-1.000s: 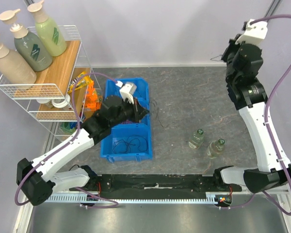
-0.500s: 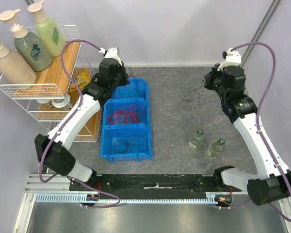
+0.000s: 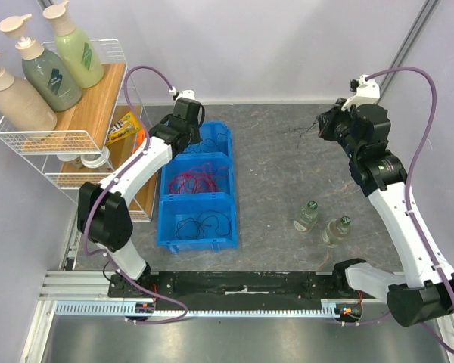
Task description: Untangle the cables
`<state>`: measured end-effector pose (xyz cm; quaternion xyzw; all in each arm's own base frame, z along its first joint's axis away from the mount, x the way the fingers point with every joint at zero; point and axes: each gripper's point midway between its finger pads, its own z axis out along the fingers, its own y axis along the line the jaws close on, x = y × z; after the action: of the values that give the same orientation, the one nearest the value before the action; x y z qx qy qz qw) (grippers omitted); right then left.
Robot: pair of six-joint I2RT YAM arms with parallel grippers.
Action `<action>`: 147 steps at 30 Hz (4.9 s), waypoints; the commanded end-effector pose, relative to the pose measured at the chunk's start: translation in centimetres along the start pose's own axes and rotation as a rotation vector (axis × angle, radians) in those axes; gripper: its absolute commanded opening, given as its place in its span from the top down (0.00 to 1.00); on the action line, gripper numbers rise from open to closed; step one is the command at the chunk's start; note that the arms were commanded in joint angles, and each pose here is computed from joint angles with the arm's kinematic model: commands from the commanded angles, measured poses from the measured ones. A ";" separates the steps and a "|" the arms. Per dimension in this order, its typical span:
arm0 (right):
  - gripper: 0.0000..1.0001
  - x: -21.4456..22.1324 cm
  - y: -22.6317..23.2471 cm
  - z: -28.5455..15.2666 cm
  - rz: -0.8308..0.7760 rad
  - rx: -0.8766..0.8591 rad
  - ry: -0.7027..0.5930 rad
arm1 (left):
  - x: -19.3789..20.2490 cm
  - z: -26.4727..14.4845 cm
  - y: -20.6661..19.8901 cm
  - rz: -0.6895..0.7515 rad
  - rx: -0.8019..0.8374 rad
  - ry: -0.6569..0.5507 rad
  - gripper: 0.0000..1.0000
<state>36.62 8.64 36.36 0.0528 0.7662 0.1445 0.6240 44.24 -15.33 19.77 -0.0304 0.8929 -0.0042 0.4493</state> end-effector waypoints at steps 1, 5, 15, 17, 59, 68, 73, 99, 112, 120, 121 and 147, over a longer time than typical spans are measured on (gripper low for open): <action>1.00 0.4 1.2 0.4 0.014 -0.065 0.016 | -3.7 -1.7 1.3 -0.049 -0.050 -0.097 0.49; 1.00 2.1 3.4 0.9 0.006 -0.200 0.093 | -5.0 -4.9 -0.3 -0.087 0.093 -0.133 0.32; 1.00 6.6 11.1 -0.5 0.077 -0.623 0.289 | -1.9 -19.4 -15.1 0.197 1.130 -0.275 0.30; 1.00 7.3 12.5 -1.4 0.088 -0.682 0.321 | -0.3 -20.6 -16.7 0.294 1.140 -0.313 0.28; 0.23 4.0 4.0 -3.5 -0.092 -0.102 0.174 | -4.0 -15.6 -13.7 0.373 0.550 -0.477 0.98; 0.12 7.1 1.0 -5.7 -0.144 -0.030 0.207 | -8.5 -9.1 -9.3 0.091 0.383 -0.417 0.98; 0.13 9.7 1.3 -6.1 -0.104 -0.065 0.264 | -9.5 -4.0 -7.8 0.114 0.289 -0.376 0.98; 0.13 10.2 0.8 -6.2 -0.122 -0.061 0.269 | 2.9 7.7 -1.9 0.555 -0.077 0.160 0.79; 0.13 11.1 1.1 -5.8 -0.113 -0.074 0.290 | -4.8 -3.4 -6.1 0.358 0.264 -0.044 0.28; 0.13 10.9 1.2 -5.7 -0.113 -0.074 0.285 | -8.2 -8.5 -7.7 0.296 0.424 -0.185 0.28; 0.13 10.9 1.2 -5.7 -0.114 -0.076 0.286 | -8.4 -8.1 -7.9 0.286 0.418 -0.185 0.28; 0.13 10.5 1.0 -6.2 -0.121 -0.071 0.289 | 2.1 10.7 -11.7 0.333 0.300 0.149 0.51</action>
<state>27.98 11.41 27.11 -0.0356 0.8492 0.1397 0.5079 50.01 -25.92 9.91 0.2037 0.9200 -0.0530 0.3306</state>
